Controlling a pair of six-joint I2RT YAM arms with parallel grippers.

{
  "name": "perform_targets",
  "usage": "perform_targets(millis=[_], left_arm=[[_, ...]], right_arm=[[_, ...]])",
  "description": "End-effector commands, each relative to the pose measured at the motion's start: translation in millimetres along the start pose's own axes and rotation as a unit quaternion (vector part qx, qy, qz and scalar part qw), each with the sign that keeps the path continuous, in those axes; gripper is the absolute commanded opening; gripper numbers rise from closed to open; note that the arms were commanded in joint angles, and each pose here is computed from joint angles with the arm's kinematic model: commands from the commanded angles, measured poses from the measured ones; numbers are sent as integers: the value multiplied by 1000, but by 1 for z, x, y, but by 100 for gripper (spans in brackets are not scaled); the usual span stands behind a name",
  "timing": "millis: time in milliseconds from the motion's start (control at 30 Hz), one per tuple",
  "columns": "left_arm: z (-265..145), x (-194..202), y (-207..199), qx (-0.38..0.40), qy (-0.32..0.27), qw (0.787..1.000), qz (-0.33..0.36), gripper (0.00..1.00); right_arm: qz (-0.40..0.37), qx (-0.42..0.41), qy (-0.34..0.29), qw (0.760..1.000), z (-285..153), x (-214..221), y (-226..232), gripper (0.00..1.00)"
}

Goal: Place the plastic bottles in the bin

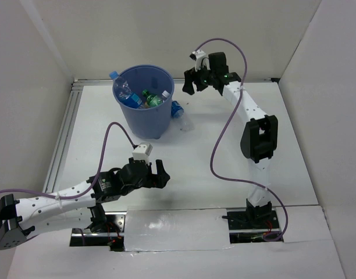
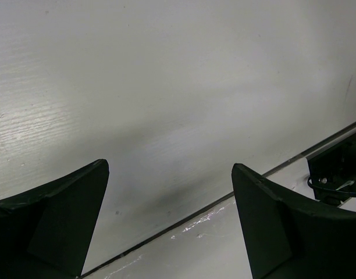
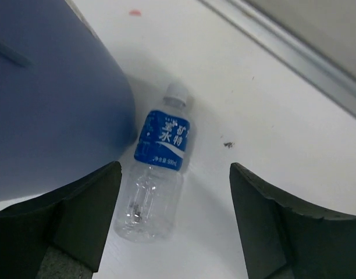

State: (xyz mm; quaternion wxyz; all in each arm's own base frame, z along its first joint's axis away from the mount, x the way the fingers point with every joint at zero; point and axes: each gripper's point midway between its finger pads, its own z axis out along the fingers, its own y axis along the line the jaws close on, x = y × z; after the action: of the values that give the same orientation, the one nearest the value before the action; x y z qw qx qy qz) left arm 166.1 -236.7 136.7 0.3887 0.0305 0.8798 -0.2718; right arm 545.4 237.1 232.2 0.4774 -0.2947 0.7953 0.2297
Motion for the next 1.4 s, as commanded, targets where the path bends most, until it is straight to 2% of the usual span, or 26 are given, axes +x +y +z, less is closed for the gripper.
perform_targets(millis=[0,167,533,633,767,900,933,1033,1067,1100,1200,1367], left_arm=[[-1,-11,-8,3,-16,1000,-10,100],[-5,-13,-6,1,-21,1000,-21,100],[-6,-6,1,-14,-7,999,-32,100],[-3,-1,4,-21,-2,999,-34,100],[-3,-2,5,-24,-5,999,-33,100],[-3,-2,6,-24,-5,999,-29,100],[-3,-2,6,-24,-5,999,-29,100],[-3,-4,7,-27,-9,999,-29,100],[-2,-6,4,-26,-9,999,-29,100],[-2,-7,3,-23,-12,999,-26,100],[-2,-9,1,-18,-16,999,-29,100],[-1,-8,-1,-11,-15,1000,-22,100]], right_arm=[[1,-29,40,999,16,32,12,82],[16,-38,89,995,38,81,7,89],[32,-104,153,982,62,143,55,91],[32,-100,178,978,64,164,64,92],[37,-47,200,978,66,189,53,91],[45,-33,207,977,57,194,53,73],[47,-38,209,976,54,196,56,60],[53,-37,184,981,37,172,45,39],[56,-32,172,983,29,161,36,29],[50,-19,143,988,9,131,29,19],[50,-2,114,992,-9,104,16,19],[-6,33,-9,999,-52,-8,7,18]])
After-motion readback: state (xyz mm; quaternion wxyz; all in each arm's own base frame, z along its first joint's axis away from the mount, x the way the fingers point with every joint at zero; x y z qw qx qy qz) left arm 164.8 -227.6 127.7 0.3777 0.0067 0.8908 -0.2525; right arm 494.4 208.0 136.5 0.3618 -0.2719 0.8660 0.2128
